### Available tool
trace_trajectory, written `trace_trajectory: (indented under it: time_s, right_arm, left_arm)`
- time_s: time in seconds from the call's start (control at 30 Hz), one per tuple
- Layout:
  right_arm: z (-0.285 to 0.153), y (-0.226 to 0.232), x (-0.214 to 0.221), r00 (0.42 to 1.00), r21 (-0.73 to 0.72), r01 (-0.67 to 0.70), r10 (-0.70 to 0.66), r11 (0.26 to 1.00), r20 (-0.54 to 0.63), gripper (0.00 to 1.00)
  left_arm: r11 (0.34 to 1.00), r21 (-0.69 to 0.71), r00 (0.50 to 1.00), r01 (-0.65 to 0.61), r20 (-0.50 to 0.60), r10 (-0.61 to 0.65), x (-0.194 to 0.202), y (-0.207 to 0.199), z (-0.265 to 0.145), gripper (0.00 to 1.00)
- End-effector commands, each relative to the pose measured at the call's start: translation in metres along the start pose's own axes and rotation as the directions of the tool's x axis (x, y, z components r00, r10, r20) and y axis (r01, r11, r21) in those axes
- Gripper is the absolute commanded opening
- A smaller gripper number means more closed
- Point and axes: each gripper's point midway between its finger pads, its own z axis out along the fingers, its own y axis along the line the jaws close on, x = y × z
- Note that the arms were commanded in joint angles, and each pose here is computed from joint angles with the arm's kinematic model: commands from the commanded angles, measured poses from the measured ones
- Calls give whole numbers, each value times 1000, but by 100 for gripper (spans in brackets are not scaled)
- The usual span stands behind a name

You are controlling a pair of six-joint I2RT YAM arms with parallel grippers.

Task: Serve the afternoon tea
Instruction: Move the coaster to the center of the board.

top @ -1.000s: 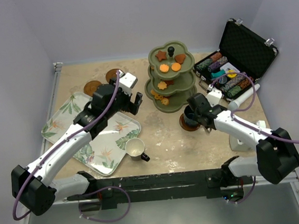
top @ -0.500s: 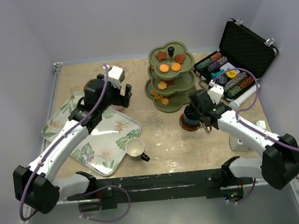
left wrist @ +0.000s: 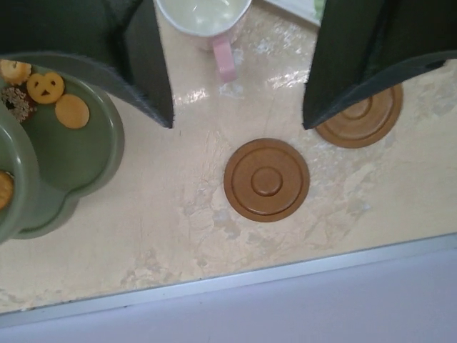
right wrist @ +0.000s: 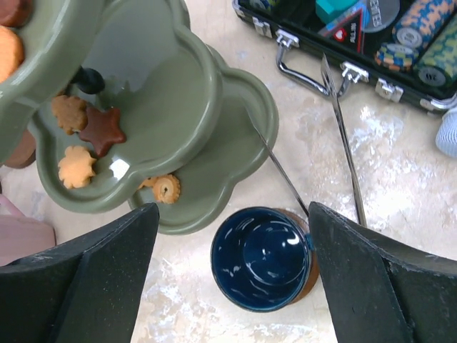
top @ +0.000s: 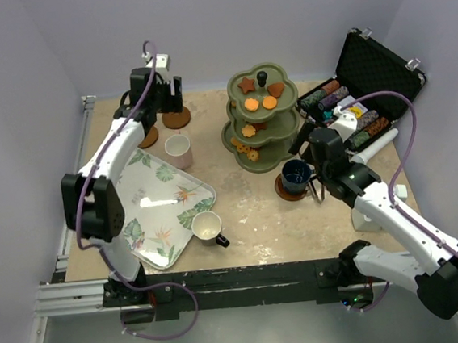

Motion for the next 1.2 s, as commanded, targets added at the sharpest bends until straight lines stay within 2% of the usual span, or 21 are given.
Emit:
trace_trajectory:
  time_s: [0.0,0.13,0.33,0.53,0.7,0.87,1.0,1.17]
  right_arm:
    - [-1,18,-38,994,-39,27,-22,999,108,90]
    - [5,26,-39,993,-51,57,-52,997,107,90]
    - [10,31,-36,992,-61,83,-77,995,100,90]
    - [10,27,-36,990,-54,102,-96,993,107,91]
    - [11,23,-32,988,-44,118,-112,992,105,91]
    - [14,22,-27,988,-48,122,-117,991,99,91]
    - [15,23,-24,989,-54,122,-117,991,94,91]
    - [14,21,-20,989,-56,128,-123,990,83,91]
  left_arm:
    - [997,32,997,-68,-33,69,5,-3,46,66]
    - [990,68,991,-124,-48,127,20,-7,89,58]
    - [982,119,985,-147,-77,157,59,-14,144,56]
    - [986,55,977,-157,-138,164,93,0,173,53]
    - [984,67,967,-167,-183,177,119,1,175,52]
    - [984,123,964,-130,-217,154,139,-10,160,38]
    - [981,170,966,-97,-219,134,149,-23,143,33]
    - [971,225,954,-81,-265,141,166,-44,125,32]
